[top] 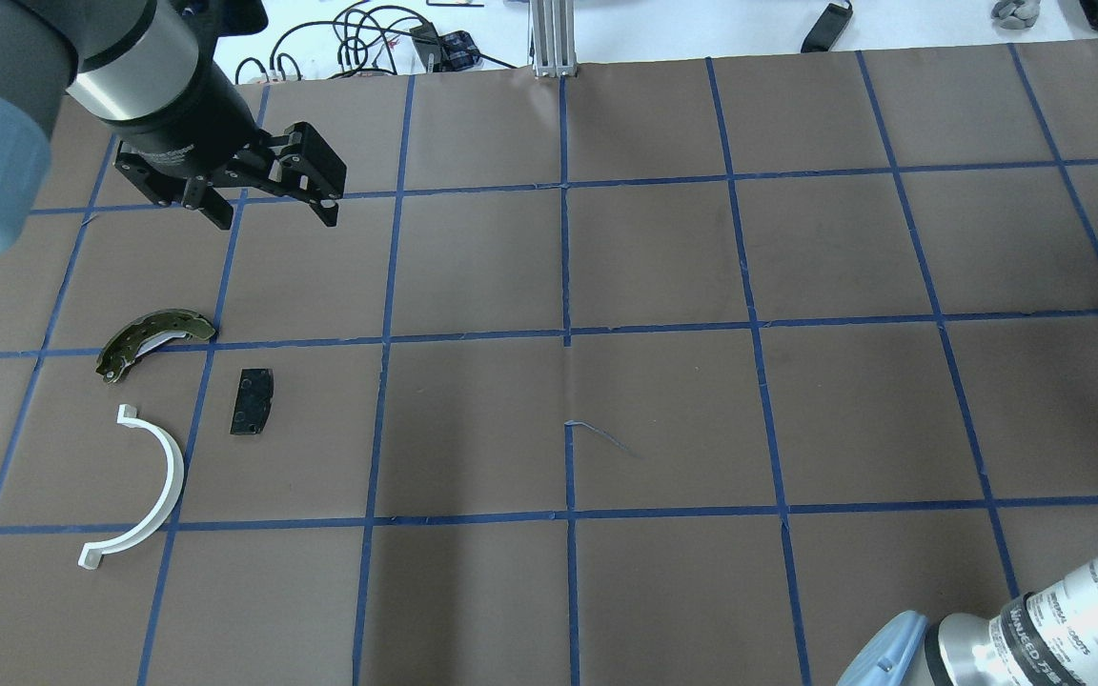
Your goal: Place bearing gear from tray to pile
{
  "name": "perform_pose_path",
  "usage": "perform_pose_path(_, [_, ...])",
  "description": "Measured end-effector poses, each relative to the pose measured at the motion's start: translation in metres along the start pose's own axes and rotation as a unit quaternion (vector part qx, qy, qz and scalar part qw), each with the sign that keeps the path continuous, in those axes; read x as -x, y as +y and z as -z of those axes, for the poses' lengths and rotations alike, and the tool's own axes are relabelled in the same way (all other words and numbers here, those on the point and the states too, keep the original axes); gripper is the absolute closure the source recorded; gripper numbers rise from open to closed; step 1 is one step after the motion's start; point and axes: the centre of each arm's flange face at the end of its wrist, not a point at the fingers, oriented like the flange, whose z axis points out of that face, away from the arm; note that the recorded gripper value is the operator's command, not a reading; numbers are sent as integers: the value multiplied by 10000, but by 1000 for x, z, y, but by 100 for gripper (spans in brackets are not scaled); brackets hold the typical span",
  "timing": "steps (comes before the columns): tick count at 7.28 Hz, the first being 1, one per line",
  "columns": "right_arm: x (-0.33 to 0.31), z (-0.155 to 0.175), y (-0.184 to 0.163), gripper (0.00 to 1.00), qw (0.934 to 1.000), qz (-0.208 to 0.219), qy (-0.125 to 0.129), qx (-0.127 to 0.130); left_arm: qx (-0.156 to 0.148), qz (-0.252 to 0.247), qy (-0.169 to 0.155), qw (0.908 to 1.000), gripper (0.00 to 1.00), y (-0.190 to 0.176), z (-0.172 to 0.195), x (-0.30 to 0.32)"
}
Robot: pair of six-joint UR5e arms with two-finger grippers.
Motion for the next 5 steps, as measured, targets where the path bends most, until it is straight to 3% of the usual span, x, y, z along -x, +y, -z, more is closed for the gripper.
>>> perform_pose_path(3, [0, 0, -1, 58, 10000, 4, 14, -14, 0, -3, 0, 10000, 0, 0, 0, 0])
perform_pose_path(5, [-1, 0, -1, 63, 10000, 4, 26, -25, 0, 0, 0, 10000, 0, 0, 0, 0])
